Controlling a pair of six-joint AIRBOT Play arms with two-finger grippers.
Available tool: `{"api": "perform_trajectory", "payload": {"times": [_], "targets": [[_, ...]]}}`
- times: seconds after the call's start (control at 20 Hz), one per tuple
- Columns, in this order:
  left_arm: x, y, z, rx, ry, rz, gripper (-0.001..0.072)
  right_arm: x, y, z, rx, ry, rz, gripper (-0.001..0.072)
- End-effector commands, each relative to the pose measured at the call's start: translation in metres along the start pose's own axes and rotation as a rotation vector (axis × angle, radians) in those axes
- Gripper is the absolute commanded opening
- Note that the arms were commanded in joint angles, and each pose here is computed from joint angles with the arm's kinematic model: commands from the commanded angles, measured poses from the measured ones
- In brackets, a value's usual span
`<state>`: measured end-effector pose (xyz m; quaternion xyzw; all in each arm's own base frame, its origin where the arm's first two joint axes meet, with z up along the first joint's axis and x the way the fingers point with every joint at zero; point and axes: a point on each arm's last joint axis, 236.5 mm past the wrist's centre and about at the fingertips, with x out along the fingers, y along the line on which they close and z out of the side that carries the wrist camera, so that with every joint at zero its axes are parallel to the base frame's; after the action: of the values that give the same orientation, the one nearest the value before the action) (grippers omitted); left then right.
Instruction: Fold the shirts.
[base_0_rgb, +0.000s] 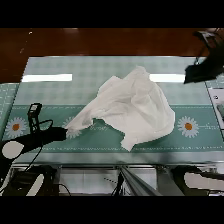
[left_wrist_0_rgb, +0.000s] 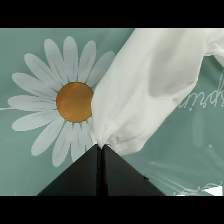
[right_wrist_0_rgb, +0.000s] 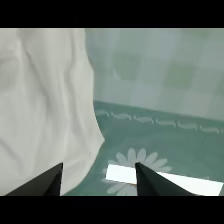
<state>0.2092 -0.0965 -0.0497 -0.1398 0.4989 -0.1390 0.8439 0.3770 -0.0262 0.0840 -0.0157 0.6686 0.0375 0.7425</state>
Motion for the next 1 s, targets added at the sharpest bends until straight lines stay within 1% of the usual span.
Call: {"api": "perform_trajectory", "payload": {"times": [0.0,0.15,0.25,0.35,0.5,0.6,0.95], "targets": [[0.000,0.001,0.000,-0.003,0.000,0.004,0.0017,0.018,-0.031,-0.068,0.199,0.050,0.082,0.0535],[0.000,0.001,0.000,-0.003,0.000,0.004,0.0017,0.055,-0.027,-0.127,0.350,-0.005,0.154,0.0537],[0.000,0.001,0.000,-0.004,0.000,0.004,0.0016,0.081,-0.003,-0.157,0.414,-0.012,0.253,0.0600],[0.000,0.001,0.000,-0.004,0.000,0.004,0.0017,0.107,0.028,-0.170,0.470,-0.031,0.369,0.0601],[0.000,0.001,0.000,-0.003,0.000,0.004,0.0017,0.134,0.053,-0.171,0.572,-0.057,0.472,0.0600],[0.000,0.001,0.000,-0.003,-0.002,0.004,0.0016,0.143,0.051,-0.168,0.608,-0.086,0.468,0.0600],[0.001,0.001,0.000,-0.004,-0.002,0.005,0.0017,0.148,0.035,-0.158,0.623,-0.149,0.412,0.0598]]}}
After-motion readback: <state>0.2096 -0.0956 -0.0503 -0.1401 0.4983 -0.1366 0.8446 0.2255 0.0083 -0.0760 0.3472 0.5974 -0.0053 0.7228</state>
